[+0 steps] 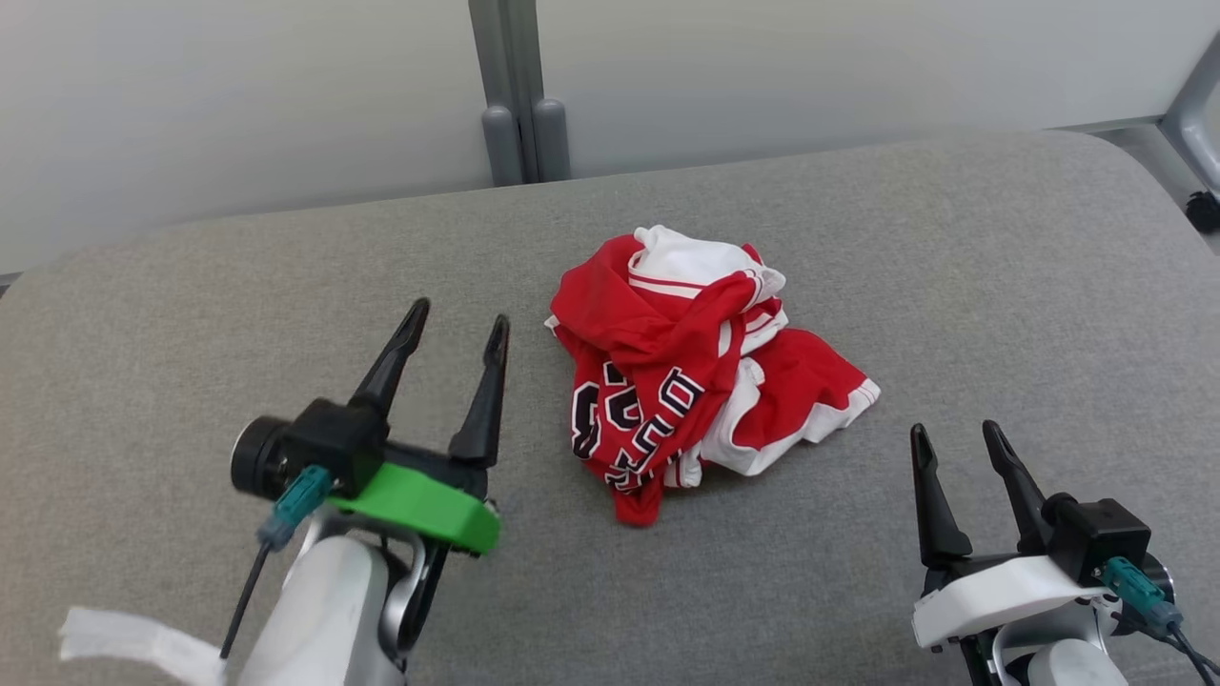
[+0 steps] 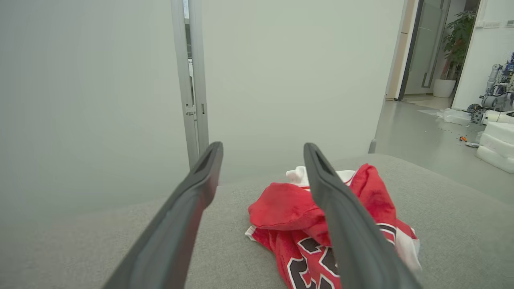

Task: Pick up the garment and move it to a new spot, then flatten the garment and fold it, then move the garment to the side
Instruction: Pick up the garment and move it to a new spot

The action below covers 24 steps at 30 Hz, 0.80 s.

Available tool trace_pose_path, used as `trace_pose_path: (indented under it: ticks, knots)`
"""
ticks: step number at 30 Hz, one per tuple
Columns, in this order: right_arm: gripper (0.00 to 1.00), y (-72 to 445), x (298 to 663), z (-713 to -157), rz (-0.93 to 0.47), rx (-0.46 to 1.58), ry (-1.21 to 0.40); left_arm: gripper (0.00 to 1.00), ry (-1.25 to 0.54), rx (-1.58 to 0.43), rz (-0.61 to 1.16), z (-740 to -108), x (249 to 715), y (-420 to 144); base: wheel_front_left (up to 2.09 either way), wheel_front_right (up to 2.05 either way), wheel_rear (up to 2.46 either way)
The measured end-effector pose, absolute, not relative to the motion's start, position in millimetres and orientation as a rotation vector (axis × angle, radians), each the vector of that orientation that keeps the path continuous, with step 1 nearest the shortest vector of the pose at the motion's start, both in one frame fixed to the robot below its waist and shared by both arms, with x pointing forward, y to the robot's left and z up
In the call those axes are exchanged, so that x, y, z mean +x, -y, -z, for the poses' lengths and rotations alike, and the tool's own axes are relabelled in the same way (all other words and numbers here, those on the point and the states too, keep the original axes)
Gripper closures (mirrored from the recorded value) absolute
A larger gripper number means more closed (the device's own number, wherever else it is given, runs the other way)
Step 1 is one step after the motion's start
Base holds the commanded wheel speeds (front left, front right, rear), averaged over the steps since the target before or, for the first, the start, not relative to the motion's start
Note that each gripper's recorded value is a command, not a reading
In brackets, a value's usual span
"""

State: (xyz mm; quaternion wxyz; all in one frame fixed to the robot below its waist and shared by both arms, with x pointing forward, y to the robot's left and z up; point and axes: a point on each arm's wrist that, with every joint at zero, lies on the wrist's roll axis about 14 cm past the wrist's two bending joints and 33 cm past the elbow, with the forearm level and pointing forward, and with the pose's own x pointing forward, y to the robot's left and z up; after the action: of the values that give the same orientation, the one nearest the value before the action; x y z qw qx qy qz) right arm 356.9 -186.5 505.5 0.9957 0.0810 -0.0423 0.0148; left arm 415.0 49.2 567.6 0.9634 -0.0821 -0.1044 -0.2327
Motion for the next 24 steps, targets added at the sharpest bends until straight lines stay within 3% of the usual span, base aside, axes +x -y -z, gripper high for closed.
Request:
trace_pose_path:
  ticks: [12, 24]
  knots:
    - [0.0, 212.0, 353.1, -503.1, 0.053, 0.178, 0.082, 0.0, 0.177, -0.09, 0.788, -580.0, 423.7, 57.5, 0.0, 0.0, 0.0]
    - [0.0, 243.2, 340.7, -496.8, 0.157, 0.181, 0.065, 0.0, -0.065, 0.018, 0.931, -499.7, 421.5, 102.2, 0.0, 0.0, 0.0]
